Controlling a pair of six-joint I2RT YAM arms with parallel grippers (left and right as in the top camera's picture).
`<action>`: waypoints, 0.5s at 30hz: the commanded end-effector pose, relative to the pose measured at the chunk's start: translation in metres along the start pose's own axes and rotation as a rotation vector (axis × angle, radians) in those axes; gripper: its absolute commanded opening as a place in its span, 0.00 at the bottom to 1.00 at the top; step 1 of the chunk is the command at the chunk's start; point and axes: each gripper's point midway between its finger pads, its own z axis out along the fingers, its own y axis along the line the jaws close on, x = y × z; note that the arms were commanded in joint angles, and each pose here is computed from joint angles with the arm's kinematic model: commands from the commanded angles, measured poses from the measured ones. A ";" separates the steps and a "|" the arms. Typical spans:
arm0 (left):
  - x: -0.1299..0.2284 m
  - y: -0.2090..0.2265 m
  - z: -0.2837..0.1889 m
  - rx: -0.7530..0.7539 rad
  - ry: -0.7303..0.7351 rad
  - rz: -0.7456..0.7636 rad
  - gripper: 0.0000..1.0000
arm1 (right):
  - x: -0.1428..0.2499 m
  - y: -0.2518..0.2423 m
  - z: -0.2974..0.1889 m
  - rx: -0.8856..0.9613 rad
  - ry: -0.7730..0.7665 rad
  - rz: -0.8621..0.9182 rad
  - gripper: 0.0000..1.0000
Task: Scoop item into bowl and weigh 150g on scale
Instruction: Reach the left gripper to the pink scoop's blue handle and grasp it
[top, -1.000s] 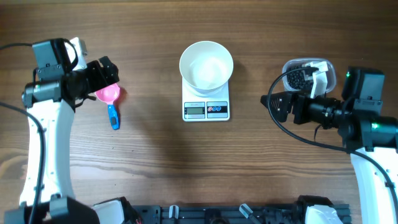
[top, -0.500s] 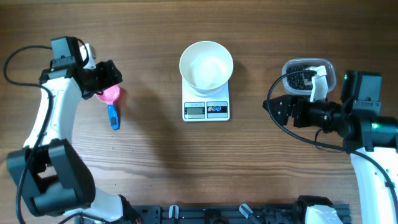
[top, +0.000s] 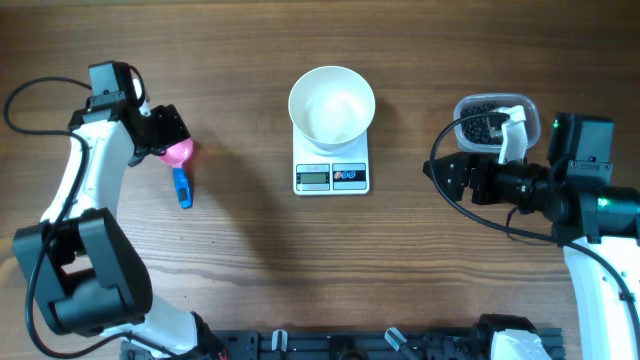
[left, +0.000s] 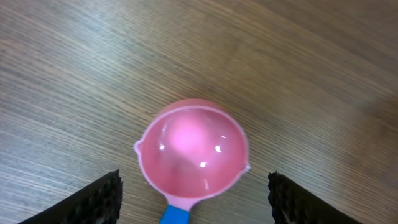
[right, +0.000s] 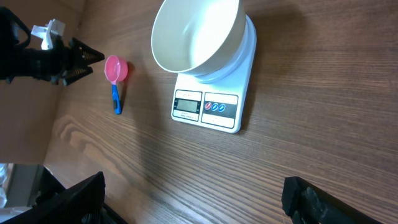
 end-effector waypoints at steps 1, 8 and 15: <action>0.006 0.013 0.020 -0.061 0.047 -0.036 0.71 | -0.005 0.002 -0.002 0.007 -0.009 -0.004 0.93; 0.018 0.023 0.041 -0.114 0.087 -0.093 0.66 | -0.002 0.001 -0.002 0.008 0.002 0.002 0.93; 0.033 0.027 0.062 -0.118 0.110 -0.116 0.45 | -0.003 0.001 -0.002 0.008 0.002 0.002 0.94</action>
